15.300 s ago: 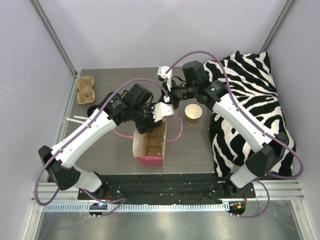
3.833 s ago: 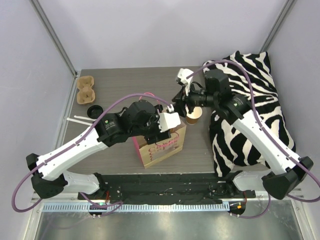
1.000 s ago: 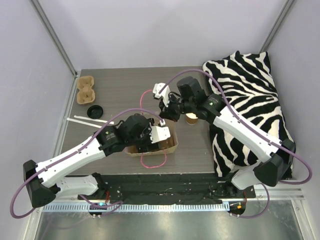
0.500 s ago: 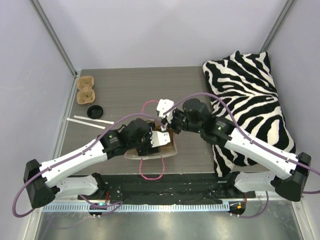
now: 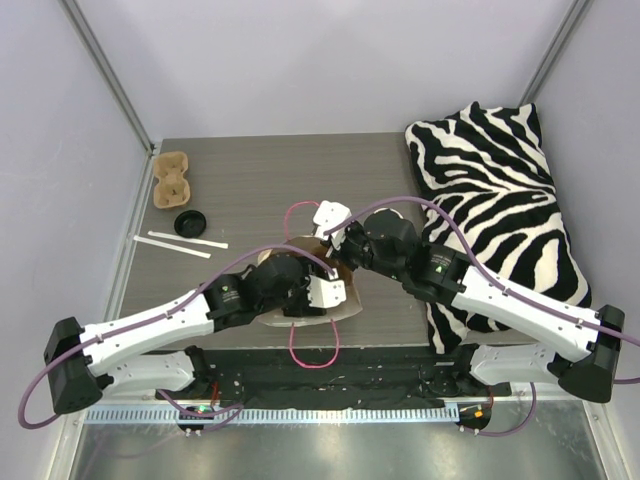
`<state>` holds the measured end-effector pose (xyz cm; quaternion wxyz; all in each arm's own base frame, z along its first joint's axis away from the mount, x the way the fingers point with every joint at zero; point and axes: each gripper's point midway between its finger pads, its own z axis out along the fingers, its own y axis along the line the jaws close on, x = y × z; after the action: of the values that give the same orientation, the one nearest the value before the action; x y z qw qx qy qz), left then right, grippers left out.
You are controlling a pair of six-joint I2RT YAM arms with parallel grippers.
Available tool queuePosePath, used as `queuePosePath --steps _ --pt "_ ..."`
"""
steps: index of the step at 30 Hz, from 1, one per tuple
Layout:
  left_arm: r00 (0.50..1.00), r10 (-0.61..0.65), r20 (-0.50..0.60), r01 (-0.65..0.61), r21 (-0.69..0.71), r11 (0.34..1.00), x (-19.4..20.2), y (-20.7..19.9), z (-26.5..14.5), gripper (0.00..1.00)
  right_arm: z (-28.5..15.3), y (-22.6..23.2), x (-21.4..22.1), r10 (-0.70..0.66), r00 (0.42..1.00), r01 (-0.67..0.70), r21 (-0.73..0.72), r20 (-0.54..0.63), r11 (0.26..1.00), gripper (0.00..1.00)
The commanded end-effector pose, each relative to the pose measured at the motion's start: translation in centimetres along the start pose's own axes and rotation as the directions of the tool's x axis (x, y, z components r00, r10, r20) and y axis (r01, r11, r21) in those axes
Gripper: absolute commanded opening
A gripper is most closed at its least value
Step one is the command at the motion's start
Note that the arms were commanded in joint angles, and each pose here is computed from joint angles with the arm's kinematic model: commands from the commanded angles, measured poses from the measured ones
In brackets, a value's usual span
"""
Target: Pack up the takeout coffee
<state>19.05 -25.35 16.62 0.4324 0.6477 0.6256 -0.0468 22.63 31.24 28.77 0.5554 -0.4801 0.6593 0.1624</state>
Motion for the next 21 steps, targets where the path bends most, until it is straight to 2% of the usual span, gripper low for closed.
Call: queuePosePath --steps 1,14,21 --pt "0.998 0.026 0.062 -0.020 -0.090 0.996 -1.7 1.7 1.0 0.06 -0.6 -1.1 -2.6 0.056 0.994 -0.060 0.049 0.091 0.997 0.01" --pt "0.989 0.087 0.116 -0.069 -0.152 0.986 -3.4 2.2 -1.3 0.06 0.0 -1.3 -1.8 0.073 0.996 -0.077 0.071 0.053 0.995 0.01" --pt "0.990 0.137 0.045 -0.131 -0.128 0.983 -2.5 1.8 -0.2 0.04 0.2 -1.5 -2.1 0.094 0.994 -0.099 0.083 0.057 0.992 0.01"
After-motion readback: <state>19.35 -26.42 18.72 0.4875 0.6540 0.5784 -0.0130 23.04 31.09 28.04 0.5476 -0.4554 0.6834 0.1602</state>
